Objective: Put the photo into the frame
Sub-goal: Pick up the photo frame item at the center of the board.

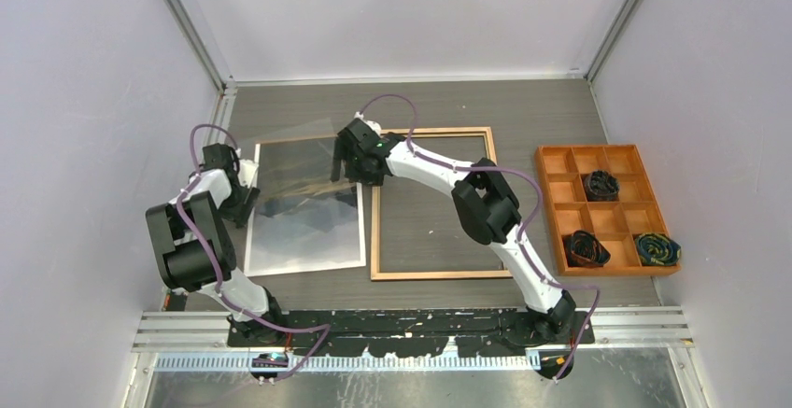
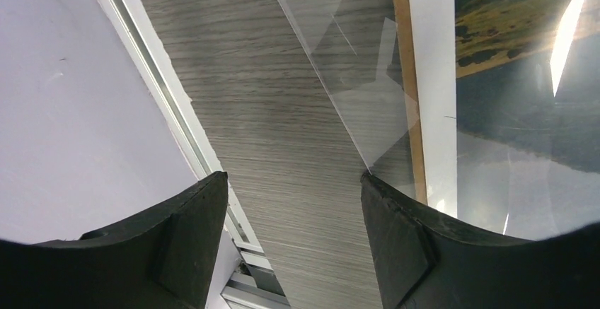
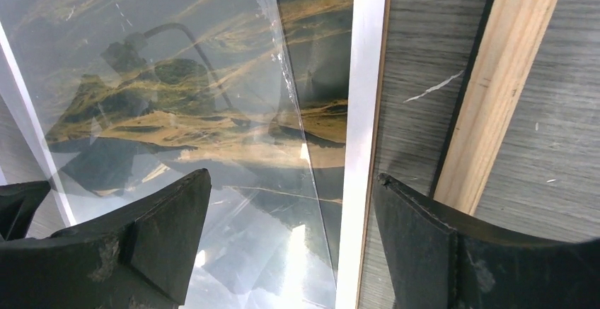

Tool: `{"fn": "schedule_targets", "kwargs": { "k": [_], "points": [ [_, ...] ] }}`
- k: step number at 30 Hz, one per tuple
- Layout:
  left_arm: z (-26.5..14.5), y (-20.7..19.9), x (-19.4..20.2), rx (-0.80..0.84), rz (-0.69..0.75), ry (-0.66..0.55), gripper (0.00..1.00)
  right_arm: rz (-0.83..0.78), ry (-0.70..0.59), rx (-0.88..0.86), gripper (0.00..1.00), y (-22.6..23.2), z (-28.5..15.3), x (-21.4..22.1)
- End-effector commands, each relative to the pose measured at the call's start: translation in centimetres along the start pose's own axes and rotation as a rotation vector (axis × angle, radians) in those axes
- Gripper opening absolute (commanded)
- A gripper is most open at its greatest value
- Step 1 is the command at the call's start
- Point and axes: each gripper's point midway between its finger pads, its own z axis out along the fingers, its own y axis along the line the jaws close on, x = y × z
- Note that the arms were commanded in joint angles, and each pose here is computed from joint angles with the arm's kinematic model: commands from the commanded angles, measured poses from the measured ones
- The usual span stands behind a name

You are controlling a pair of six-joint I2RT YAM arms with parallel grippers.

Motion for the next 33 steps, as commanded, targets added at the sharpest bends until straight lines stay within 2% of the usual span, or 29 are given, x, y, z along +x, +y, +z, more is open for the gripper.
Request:
{"fn": "schedule_targets", "kwargs": {
  "k": [1,15,20,23,33],
  "points": [
    [0.3,-3.9,0.4,0.132,-0.009,0.008,0.72,0.018,-0.023,-0.016,0.88,0.7,-0.6,-1.2],
    [0.7,-5.0,1.1,0.146,0.006,0.033,0.71,0.004,0.064,-0.04,0.78,2.2,-2.1,4.5],
    [0.8,-5.2,1.2,0.149,0.008,0.037,0.7,-0.04,0.026,0.049,0.78,1.0,-3.2,4.1],
    [0.8,-5.2,1.2,0.15,0.008,0.038,0.7,-0.051,0.024,0.101,0.81,0.0,-3.6,4.1],
    [0.8,-5.2,1.3,0.151,0.017,0.041,0.7,-0.025,0.1,0.085,0.81,0.5,-5.6,6.4]
  ]
}}
